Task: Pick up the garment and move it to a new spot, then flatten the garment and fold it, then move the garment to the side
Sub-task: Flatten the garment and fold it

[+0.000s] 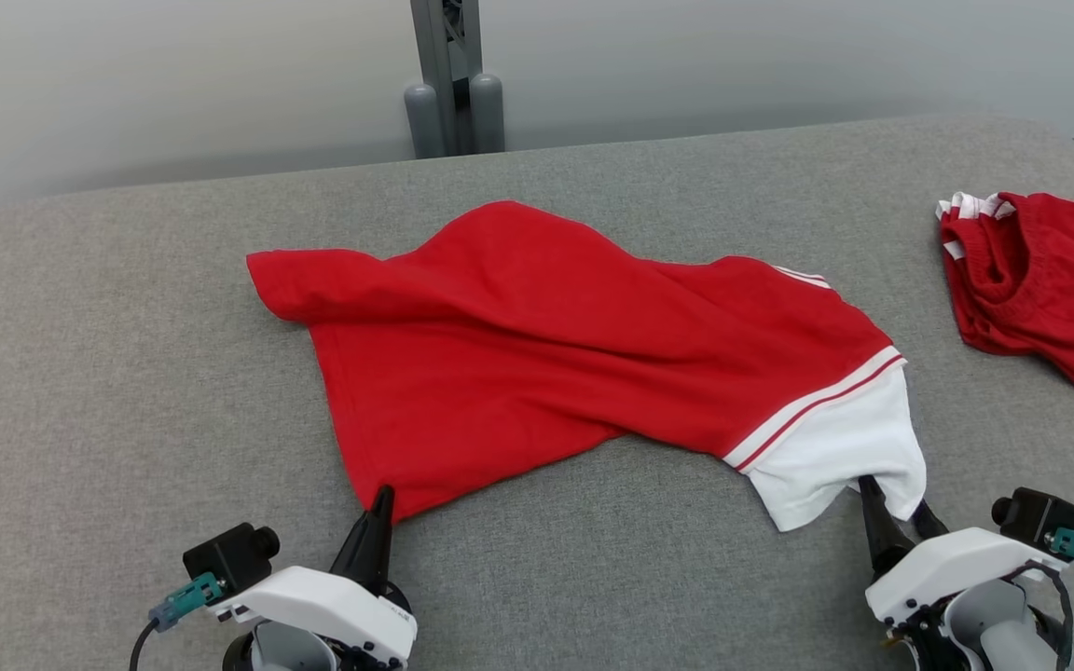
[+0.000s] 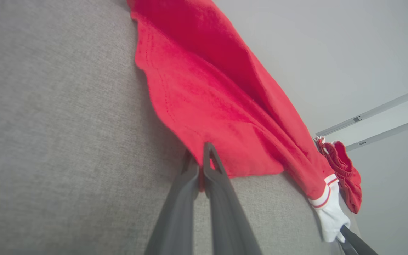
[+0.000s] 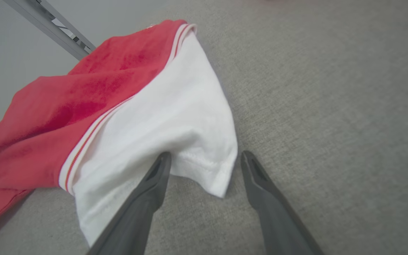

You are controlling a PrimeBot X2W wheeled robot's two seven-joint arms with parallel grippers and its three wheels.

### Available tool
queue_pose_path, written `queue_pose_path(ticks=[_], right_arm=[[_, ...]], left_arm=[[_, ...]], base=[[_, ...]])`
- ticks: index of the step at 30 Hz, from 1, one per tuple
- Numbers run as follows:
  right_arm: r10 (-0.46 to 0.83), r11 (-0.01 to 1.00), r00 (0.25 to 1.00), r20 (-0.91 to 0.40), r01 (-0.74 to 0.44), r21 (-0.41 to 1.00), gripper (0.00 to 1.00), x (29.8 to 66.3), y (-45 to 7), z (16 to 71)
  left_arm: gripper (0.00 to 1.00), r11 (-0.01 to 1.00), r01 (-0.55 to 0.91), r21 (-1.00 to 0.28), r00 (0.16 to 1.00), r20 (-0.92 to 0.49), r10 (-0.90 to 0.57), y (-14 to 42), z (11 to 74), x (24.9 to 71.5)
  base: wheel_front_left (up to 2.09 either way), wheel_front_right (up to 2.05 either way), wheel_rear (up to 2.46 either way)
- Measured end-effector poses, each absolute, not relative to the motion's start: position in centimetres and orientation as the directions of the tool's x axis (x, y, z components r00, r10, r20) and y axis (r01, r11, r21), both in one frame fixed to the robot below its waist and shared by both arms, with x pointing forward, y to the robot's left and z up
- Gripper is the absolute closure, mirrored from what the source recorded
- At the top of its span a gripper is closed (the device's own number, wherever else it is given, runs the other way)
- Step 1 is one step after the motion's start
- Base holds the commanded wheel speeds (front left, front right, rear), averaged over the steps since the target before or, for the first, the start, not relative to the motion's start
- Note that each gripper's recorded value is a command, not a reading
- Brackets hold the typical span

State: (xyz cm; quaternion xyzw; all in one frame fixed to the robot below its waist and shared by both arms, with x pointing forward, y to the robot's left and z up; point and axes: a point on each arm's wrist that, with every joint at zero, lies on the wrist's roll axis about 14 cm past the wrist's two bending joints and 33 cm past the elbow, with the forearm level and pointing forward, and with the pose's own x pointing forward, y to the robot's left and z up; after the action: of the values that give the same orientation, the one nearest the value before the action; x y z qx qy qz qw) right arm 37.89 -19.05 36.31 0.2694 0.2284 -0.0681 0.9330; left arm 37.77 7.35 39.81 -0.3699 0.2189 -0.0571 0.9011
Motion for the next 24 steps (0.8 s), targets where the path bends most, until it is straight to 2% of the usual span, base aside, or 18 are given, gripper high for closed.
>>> queue_pose_path(ticks=[1, 2, 4, 5, 6, 13, 24], right_arm=[[-0.005, 0.847, 0.885, -0.465, 0.251, 0.469, 0.44, 38.0, -19.0, 36.2], [-0.003, 0.848, 0.883, -0.470, 0.251, 0.466, 0.56, 38.1, -18.9, 36.1], [-0.003, 0.846, 0.880, -0.475, 0.256, 0.468, 0.68, 38.3, -18.9, 36.0], [-0.001, 0.844, 0.879, -0.477, 0.257, 0.471, 0.89, 38.4, -18.9, 36.0], [0.002, 0.837, 0.880, -0.474, 0.258, 0.483, 1.00, 38.5, -18.7, 36.0], [0.016, 0.800, 0.930, -0.366, 0.208, 0.563, 1.00, 40.0, -17.7, 38.9], [0.016, 0.772, 1.000, -0.013, -0.004, 0.636, 1.00, 42.2, -19.9, 49.9]], left_arm=[[1.00, 0.721, -0.061, -0.690, 0.899, -0.352, -0.261, 7.5, 39.8, 37.8], [1.00, 0.722, -0.061, -0.689, 0.900, -0.351, -0.258, 7.6, 39.9, 37.8], [1.00, 0.725, -0.062, -0.686, 0.902, -0.350, -0.254, 7.8, 40.0, 37.8], [1.00, 0.725, -0.064, -0.686, 0.902, -0.350, -0.252, 7.8, 40.0, 37.8], [1.00, 0.725, -0.066, -0.685, 0.902, -0.351, -0.250, 7.9, 40.0, 37.7], [1.00, 0.714, -0.069, -0.697, 0.913, -0.332, -0.237, 8.2, 40.6, 37.9], [1.00, 0.600, 0.016, -0.800, 0.953, -0.169, -0.250, 7.7, 46.1, 39.6]], base=[[0.00, 0.00, 0.00], [0.00, 0.00, 0.00], [0.00, 0.00, 0.00], [0.00, 0.00, 0.00], [0.00, 0.00, 0.00], [0.00, 0.00, 0.00], [0.00, 0.00, 0.00]])
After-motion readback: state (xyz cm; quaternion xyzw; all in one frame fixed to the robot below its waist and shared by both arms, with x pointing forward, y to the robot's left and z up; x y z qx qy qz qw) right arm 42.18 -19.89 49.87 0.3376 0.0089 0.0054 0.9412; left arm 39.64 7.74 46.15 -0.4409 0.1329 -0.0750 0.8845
